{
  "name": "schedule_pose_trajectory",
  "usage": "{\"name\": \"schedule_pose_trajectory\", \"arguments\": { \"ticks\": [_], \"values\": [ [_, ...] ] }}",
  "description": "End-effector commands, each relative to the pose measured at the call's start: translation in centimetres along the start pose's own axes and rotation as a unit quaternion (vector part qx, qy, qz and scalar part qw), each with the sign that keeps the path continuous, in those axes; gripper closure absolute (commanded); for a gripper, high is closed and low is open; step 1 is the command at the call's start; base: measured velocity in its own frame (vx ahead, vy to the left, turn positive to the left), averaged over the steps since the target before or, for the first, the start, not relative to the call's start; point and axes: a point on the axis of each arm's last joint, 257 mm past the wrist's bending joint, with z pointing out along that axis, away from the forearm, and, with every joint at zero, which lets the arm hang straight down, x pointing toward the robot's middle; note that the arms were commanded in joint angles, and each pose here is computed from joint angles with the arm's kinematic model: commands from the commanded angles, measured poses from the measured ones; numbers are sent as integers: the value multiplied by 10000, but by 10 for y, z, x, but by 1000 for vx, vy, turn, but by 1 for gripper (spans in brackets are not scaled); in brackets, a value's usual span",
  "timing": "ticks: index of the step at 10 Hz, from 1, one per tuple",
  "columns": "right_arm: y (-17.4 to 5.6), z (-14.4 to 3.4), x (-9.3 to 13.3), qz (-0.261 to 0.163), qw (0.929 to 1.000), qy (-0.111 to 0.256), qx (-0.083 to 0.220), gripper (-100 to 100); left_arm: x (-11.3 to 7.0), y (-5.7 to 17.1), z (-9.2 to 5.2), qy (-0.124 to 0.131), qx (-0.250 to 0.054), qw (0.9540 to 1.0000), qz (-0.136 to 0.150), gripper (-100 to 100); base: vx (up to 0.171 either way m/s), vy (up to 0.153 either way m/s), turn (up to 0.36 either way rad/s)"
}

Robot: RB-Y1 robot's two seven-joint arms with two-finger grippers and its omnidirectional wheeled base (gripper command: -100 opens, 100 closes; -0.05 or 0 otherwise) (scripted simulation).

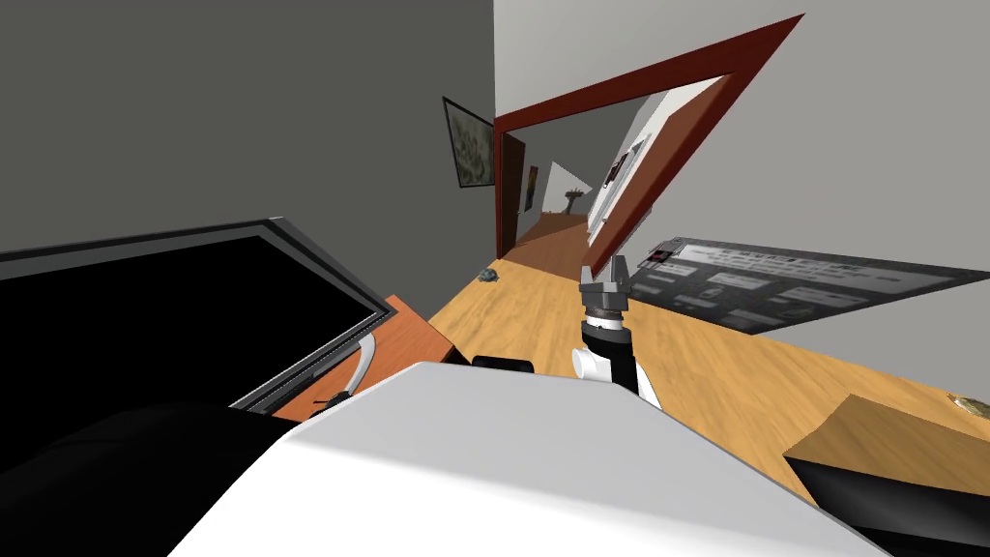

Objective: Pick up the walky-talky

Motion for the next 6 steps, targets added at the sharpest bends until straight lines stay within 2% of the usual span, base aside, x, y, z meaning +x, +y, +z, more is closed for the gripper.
{"name": "schedule_pose_trajectory", "arguments": {
  "ticks": [1,4,5,6],
  "values": [
    [0,0,0,0,10000,0,0,0,0,5,-5,25,70,10000,41,100,102,-3,86],
    [0,0,0,0,10000,0,0,0,3,13,-16,110,178,9997,111,100,97,-5,104],
    [0,0,0,0,10000,0,0,0,2,12,-14,86,157,9998,107,100,43,-9,29],
    [0,0,0,0,10000,0,-1,0,3,12,-15,92,159,9998,103,0,7,-2,-5]
  ]
}}
